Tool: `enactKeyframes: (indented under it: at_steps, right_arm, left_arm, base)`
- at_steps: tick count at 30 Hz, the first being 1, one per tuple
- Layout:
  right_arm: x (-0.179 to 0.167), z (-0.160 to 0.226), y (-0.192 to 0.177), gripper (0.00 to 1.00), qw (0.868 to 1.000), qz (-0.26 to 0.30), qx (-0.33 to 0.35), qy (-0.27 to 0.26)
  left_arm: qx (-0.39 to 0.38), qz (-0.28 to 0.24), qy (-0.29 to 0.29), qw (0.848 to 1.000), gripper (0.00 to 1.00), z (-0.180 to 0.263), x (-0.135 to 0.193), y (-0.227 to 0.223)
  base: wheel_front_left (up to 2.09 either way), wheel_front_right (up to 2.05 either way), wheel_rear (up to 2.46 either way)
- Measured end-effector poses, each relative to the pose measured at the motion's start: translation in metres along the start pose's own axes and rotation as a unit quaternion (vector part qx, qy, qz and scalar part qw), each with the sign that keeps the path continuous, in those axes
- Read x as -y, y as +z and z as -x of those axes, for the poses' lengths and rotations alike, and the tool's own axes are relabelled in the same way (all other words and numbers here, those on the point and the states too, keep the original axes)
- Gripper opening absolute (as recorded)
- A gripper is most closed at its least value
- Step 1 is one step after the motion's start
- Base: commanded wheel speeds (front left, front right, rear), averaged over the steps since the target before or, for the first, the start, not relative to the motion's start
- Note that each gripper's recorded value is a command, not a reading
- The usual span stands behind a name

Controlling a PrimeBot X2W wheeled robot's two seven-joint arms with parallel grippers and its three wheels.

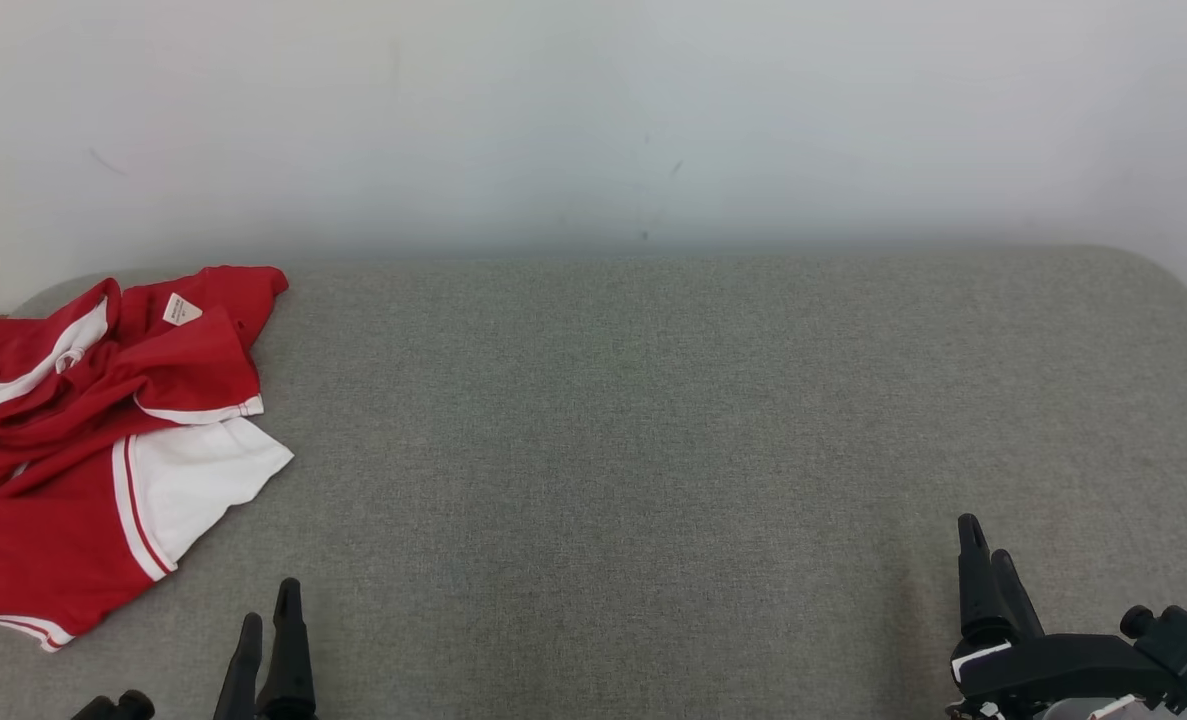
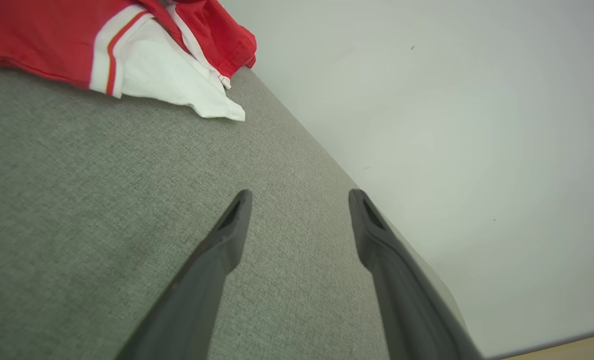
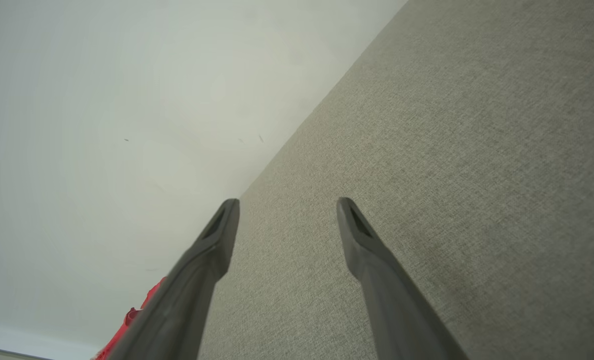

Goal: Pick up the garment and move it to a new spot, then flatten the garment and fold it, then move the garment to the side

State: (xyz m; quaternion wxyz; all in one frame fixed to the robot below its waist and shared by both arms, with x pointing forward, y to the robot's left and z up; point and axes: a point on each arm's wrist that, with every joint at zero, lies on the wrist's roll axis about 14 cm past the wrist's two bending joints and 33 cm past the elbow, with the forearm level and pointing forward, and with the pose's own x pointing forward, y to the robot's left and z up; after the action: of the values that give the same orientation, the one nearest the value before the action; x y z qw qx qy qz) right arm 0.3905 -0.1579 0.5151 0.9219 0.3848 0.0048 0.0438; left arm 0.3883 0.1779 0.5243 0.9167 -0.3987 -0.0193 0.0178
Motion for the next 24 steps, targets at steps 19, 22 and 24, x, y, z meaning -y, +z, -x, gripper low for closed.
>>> enactKeyframes:
  at_steps: [19, 22, 24]
  right_arm:
    - [-0.019, 0.005, -0.003, 1.00, 0.984, 0.172, 0.003, 0.040]
    - [-0.021, 0.005, -0.003, 1.00, 0.980, 0.192, 0.006, 0.045]
    - [-0.022, 0.006, -0.003, 1.00, 0.977, 0.207, 0.007, 0.048]
  left_arm:
    - [0.029, -0.158, -0.005, 0.987, 1.00, 0.006, 0.008, 0.008]
    - [0.035, -0.180, -0.003, 0.983, 1.00, 0.007, 0.008, 0.010]
    - [0.039, -0.195, -0.002, 0.980, 1.00, 0.007, 0.008, 0.012]
  base:
    - [0.00, 0.00, 0.00]
    - [0.00, 0.00, 0.00]
    - [0.00, 0.00, 0.00]
